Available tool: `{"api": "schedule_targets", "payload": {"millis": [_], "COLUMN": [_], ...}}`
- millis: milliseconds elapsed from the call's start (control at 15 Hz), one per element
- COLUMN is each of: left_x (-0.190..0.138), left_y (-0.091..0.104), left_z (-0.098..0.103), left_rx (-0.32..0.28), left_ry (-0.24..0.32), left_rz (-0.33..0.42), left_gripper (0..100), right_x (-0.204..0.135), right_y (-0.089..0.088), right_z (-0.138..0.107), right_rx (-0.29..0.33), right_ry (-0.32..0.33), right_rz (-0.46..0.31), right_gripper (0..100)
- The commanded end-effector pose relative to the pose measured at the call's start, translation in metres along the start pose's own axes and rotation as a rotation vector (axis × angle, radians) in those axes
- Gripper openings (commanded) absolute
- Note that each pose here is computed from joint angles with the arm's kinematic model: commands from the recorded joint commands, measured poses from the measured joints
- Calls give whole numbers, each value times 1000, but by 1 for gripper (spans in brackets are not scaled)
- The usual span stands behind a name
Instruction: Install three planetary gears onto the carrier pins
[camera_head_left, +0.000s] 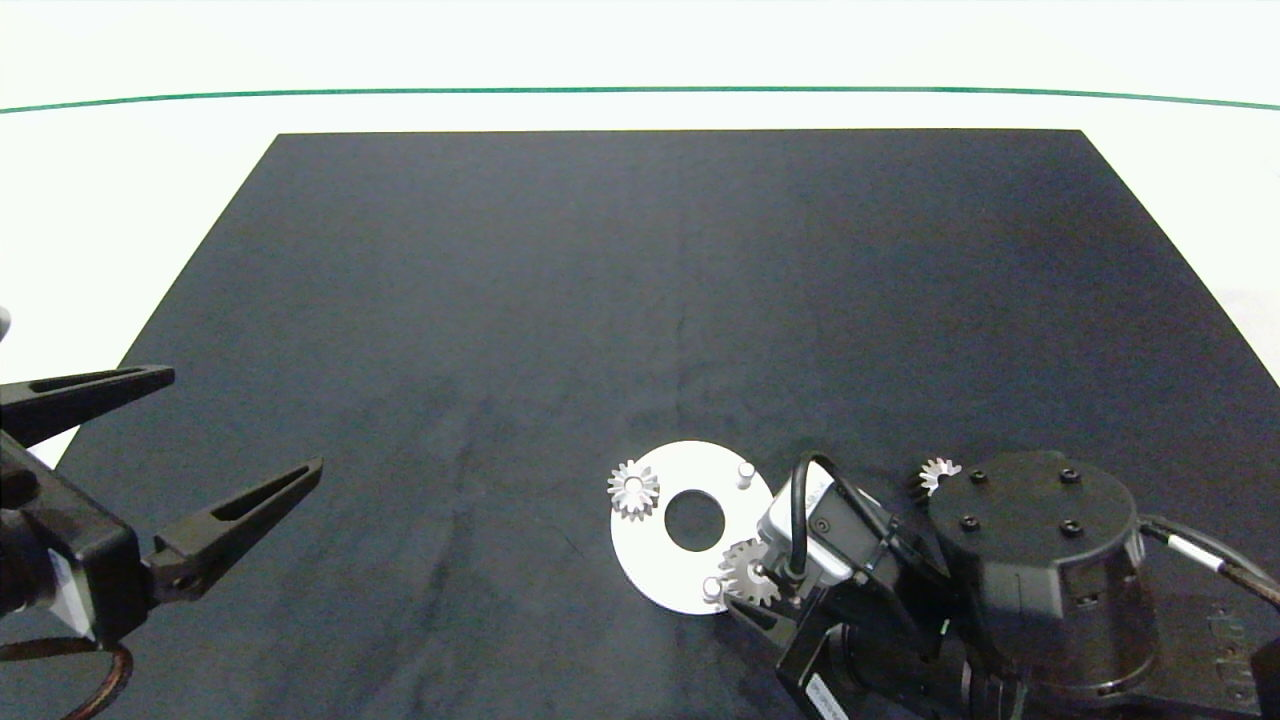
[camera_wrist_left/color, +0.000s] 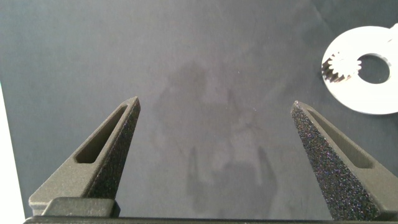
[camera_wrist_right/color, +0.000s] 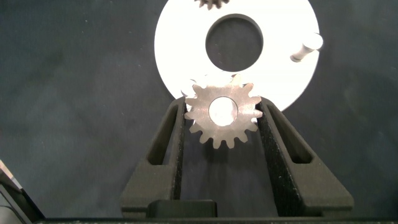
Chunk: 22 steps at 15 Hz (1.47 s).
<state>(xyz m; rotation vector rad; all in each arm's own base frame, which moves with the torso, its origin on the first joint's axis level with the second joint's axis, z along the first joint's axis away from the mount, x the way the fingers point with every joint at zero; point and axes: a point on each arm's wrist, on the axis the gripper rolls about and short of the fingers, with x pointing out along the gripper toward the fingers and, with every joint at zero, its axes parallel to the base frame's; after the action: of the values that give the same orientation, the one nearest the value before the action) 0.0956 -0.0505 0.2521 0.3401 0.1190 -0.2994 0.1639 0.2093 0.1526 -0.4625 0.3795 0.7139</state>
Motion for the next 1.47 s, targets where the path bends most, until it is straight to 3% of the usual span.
{"api": "schedule_targets", "payload": {"millis": [67, 1467], "left_x": [-3, -5], "left_y": [1, 2], "left_z": [1, 3], "left_rx": [0, 3], "left_ry": [-13, -23], "left_rz": [6, 9], "left_gripper": [100, 100], "right_x": [6, 21], "right_y": [8, 12], "right_z": [-2, 2], "right_rx": [-17, -25], "right_ry": [16, 33], "right_rz": [22, 24], "right_gripper": [4, 4]}}
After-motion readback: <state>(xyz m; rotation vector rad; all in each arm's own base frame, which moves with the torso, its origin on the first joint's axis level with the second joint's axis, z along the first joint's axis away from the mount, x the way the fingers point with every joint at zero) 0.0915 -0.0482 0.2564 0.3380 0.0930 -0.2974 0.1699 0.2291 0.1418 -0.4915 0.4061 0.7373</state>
